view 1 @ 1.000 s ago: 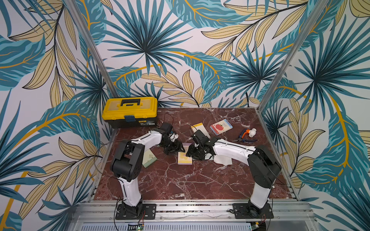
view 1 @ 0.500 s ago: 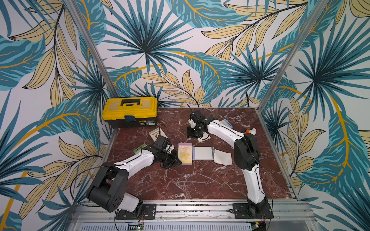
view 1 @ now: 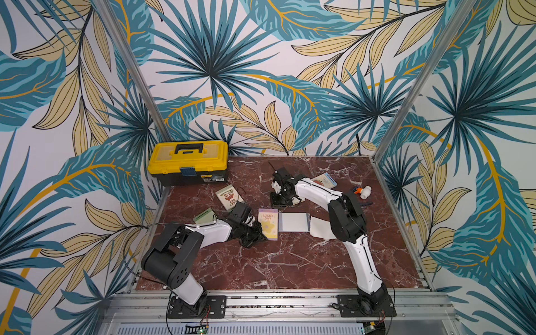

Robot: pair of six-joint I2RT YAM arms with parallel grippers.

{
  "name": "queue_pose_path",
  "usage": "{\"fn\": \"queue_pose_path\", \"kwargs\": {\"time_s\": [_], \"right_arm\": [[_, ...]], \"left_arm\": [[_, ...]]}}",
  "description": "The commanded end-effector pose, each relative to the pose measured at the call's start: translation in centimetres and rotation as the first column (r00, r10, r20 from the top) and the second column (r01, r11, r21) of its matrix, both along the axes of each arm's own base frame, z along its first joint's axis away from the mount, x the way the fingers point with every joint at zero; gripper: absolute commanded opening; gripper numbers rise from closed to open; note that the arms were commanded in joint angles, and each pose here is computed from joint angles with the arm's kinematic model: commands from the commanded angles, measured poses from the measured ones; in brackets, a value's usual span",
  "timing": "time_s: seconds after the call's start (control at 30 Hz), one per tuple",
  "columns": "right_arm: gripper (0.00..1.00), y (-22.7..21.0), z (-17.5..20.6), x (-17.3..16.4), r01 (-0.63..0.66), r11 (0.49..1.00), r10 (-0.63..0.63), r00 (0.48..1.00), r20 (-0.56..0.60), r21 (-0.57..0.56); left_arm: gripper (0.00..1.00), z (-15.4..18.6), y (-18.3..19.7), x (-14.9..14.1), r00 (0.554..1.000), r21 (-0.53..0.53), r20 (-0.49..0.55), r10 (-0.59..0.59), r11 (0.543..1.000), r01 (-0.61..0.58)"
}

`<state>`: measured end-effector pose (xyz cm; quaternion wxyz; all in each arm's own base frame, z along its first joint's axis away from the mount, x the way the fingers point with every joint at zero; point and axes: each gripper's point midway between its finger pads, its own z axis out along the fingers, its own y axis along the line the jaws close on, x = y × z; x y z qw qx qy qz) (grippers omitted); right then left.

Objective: Tear off pages from different memo pads
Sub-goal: Adjust the memo pad at the center of the board.

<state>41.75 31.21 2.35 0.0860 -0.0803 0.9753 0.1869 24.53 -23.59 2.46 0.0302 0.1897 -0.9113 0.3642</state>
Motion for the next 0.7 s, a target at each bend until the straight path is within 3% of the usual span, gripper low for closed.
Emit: {"fn": "queue_pose_path", "kwargs": {"time_s": [0.0,0.17,0.3,0.43,0.57,0.63,0.67], "right_arm": [[0.00,-1.6,-0.6,-3.2,-0.011,0.999,0.009,0.998,-0.066,-0.034],[0.00,-2.3,-0.1,-6.6,0.005,1.000,-0.006,0.997,-0.073,-0.012],[0.00,-0.6,0.4,-10.2,-0.038,0.999,0.039,0.996,-0.083,0.008],[0.00,-0.9,0.0,-12.7,0.003,0.999,-0.008,0.992,-0.125,-0.038],[0.00,-3.6,1.6,-13.1,0.085,0.988,-0.096,0.992,-0.082,-0.126],[0.10,-4.5,3.3,-13.0,0.116,0.981,-0.125,0.991,-0.048,-0.152],[0.20,-4.7,4.2,-13.0,0.126,0.980,-0.133,0.990,-0.039,-0.153]], "left_arm": [[0.00,-0.8,1.0,-0.4,1.000,0.060,0.004,0.006,0.998,-0.007],[0.00,-0.8,2.9,-0.7,1.000,0.172,0.023,-0.009,0.985,0.005],[0.00,0.0,4.1,0.5,0.997,0.161,0.077,0.009,0.987,-0.021],[0.04,0.3,6.4,1.1,0.996,0.230,0.092,-0.005,0.973,-0.017],[0.07,0.1,7.9,1.2,0.996,0.271,0.089,-0.023,0.963,-0.002],[0.09,0.3,8.2,1.1,0.996,0.272,0.090,-0.028,0.962,0.002],[0.12,0.5,8.4,0.9,0.995,0.272,0.091,-0.030,0.962,0.004]]}}
